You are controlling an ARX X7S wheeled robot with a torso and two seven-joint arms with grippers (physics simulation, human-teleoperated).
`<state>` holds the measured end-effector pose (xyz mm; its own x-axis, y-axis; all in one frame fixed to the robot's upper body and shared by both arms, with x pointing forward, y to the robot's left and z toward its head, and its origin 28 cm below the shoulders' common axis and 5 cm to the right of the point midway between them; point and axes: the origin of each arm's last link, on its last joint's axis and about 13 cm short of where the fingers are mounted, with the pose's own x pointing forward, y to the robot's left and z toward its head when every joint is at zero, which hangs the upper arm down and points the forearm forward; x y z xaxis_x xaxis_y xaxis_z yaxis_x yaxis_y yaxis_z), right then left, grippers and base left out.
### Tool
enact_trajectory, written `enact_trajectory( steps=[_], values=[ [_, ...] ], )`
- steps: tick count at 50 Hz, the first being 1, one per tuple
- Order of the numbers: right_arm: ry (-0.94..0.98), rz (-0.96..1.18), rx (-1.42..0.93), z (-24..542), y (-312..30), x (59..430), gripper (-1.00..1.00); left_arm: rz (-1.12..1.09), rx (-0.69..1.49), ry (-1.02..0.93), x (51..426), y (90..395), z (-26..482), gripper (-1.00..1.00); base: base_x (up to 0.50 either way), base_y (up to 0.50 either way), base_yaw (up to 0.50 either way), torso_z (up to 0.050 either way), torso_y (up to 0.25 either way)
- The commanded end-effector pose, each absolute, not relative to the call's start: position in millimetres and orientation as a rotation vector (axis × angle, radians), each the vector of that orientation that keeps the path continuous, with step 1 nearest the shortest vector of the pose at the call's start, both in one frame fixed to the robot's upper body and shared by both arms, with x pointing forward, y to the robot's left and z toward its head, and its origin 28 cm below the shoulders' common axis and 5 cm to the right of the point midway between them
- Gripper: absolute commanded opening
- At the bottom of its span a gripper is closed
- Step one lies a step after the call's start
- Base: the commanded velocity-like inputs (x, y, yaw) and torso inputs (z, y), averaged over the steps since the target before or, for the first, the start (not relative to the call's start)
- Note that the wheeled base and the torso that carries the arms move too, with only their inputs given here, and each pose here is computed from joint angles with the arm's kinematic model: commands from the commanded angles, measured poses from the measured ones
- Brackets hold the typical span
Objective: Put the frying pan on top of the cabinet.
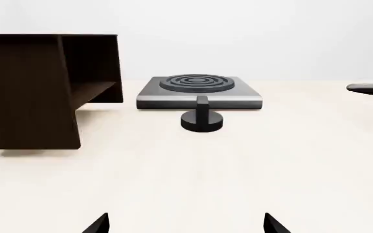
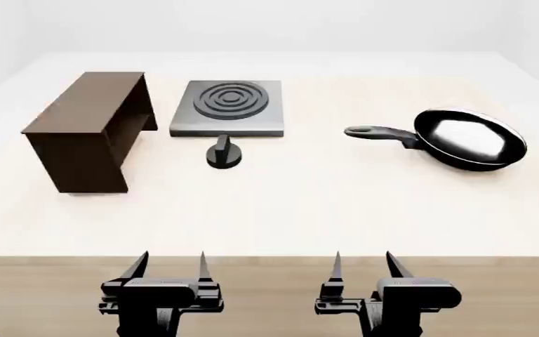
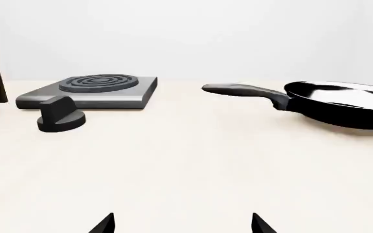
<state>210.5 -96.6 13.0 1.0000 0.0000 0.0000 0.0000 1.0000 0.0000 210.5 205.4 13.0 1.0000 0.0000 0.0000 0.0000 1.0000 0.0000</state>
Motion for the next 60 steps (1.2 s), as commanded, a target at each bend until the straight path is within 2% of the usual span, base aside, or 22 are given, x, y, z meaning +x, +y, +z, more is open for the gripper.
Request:
enact_trajectory(
  steps=[1,8,50,55,60],
  values=[
    [0.001,0.004,-0.004,14,-96,210,1.00,0.001,0.000,0.005,212,206,13,1.00,0.00,0.00,0.00,0.000,0.000],
    [0.012,0.024,0.019,14,-96,210,1.00,-0.010,0.001,0.002,211,205,13,1.00,0.00,-0.01,0.00,0.000,0.000],
    [0.013,0.005,0.047,19,-97,211,1.00,-0.006,-0.003,0.007,211,206,13,1.00,0.00,-0.48,0.00,0.000,0.000],
    [0.042,-0.015,0.088,86,-103,213,1.00,0.056,0.008,-0.039,218,207,73,1.00,0.00,0.00,0.00,0.000,0.000],
    [-0.122,-0.044,-0.024,159,-107,213,1.00,0.099,0.050,-0.128,229,210,147,1.00,0.00,0.00,0.00,0.000,0.000]
  ],
)
